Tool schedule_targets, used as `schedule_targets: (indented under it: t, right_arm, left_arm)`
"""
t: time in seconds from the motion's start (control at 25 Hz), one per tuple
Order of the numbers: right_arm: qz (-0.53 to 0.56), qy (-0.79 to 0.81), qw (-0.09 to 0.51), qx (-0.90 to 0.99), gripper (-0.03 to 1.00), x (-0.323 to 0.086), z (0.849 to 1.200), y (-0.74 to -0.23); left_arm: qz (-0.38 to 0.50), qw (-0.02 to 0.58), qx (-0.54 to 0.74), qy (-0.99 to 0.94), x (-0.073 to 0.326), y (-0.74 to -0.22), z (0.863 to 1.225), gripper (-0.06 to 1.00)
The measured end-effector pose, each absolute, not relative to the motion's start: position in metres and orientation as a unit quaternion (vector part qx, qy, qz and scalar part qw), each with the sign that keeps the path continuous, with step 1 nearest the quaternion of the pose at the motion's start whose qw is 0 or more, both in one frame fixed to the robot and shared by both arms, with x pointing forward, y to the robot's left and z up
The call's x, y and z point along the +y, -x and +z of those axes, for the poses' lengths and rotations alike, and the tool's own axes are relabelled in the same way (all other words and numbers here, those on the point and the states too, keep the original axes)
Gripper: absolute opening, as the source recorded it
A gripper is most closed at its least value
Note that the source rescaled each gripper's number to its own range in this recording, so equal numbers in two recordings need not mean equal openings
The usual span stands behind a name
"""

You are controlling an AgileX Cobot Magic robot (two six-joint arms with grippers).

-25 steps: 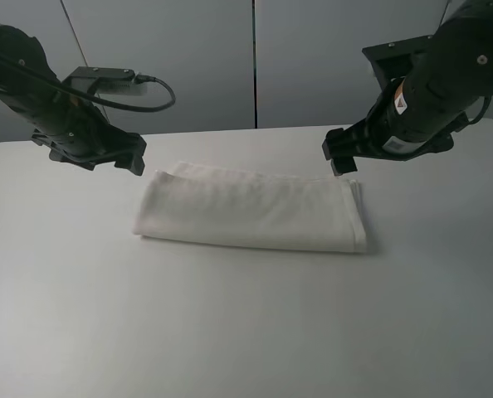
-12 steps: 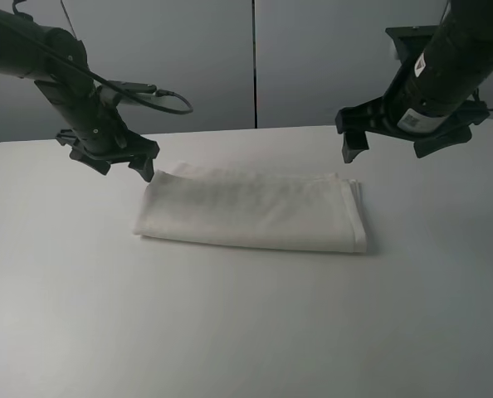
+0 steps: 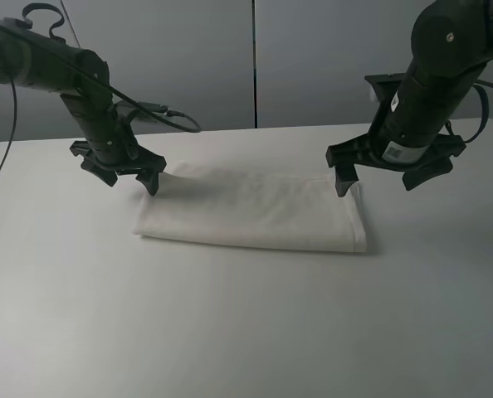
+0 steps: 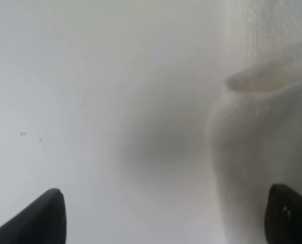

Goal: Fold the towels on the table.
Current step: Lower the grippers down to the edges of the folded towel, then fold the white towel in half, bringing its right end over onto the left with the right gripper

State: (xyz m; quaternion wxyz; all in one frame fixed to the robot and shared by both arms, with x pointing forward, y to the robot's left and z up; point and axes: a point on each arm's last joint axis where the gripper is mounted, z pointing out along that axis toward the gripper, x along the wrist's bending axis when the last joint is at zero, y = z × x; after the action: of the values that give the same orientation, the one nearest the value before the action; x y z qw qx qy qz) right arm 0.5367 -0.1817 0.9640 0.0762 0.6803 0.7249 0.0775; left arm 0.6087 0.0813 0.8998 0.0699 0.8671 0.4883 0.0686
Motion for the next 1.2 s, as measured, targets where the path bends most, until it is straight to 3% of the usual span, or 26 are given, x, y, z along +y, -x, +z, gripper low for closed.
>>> schedule_targets:
  t: [0.52, 1.2]
  right_arm:
    - [0.088, -0.678, 0.073, 0.726, 1.0, -0.176, 0.958, -0.55]
    - [0.029, -0.68, 0.047, 0.731, 1.0, -0.159, 0.897, -0.591]
  left_arm:
    - [0.066, 0.053, 0.483, -0.871, 0.081, -0.612, 0.877, 1.0]
    - [0.065, 0.052, 0.481, -0.873, 0.081, -0.612, 0.876, 1.0]
